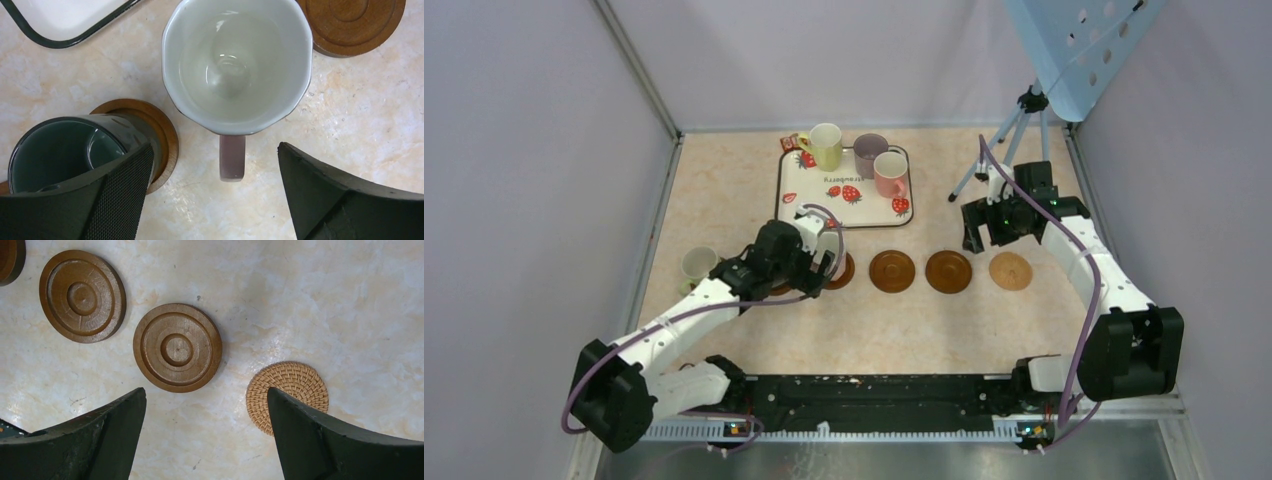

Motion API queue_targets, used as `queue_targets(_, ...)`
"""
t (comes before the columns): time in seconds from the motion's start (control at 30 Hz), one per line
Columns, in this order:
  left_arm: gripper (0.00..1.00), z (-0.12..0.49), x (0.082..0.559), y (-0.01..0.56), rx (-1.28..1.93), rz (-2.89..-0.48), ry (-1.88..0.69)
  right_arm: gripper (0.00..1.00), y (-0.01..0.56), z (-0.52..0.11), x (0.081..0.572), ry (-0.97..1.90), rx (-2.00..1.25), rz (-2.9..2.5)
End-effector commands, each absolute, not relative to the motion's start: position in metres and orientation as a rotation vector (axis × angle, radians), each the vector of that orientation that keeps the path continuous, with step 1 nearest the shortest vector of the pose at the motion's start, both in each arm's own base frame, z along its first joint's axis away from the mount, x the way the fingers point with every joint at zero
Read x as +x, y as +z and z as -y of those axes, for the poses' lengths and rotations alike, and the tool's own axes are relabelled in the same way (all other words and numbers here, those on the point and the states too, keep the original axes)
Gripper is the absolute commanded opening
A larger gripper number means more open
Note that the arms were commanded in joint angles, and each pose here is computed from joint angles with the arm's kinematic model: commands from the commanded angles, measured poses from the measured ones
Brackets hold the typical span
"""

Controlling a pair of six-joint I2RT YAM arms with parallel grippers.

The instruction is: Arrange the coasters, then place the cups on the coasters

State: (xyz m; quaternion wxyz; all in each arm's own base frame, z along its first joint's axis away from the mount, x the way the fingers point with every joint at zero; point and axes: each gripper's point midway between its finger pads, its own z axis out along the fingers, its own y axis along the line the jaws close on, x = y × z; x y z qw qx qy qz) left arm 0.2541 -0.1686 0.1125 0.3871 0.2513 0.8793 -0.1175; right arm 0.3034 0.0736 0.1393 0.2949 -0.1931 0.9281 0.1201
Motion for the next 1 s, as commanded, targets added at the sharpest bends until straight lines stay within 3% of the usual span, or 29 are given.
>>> queue_targets(0.0, 0.99, 0.178, 0.255, 0.149, 0.664, -2.168, -0.358, 0.89, 0.162, -0.078, 0.319, 0.34, -0.508, -2.394)
queue_targets(0.3, 0.99, 0.178, 0.279, 0.232, 0.679, -2.03, -0.278, 0.88, 0.184, -0.117, 0.339, 0.434, -0.469, -2.322)
queue_targets(0.47, 0.99, 0.173, 0.303, 0.247, 0.613, -2.022, -0.209, 0.87, 0.181, -0.144, 0.37, 0.456, -0.475, -2.32)
queue_targets(0.73, 0.99, 0.131, 0.355, 0.256, 0.253, -2.107, -0.273, 0.8, 0.179, -0.187, 0.427, 0.503, -0.512, -2.345)
queue_targets(0.97, 0.99, 0.117, 0.364, 0.257, 0.218, -2.101, -0.268, 0.72, 0.166, -0.223, 0.448, 0.708, -0.494, -2.391)
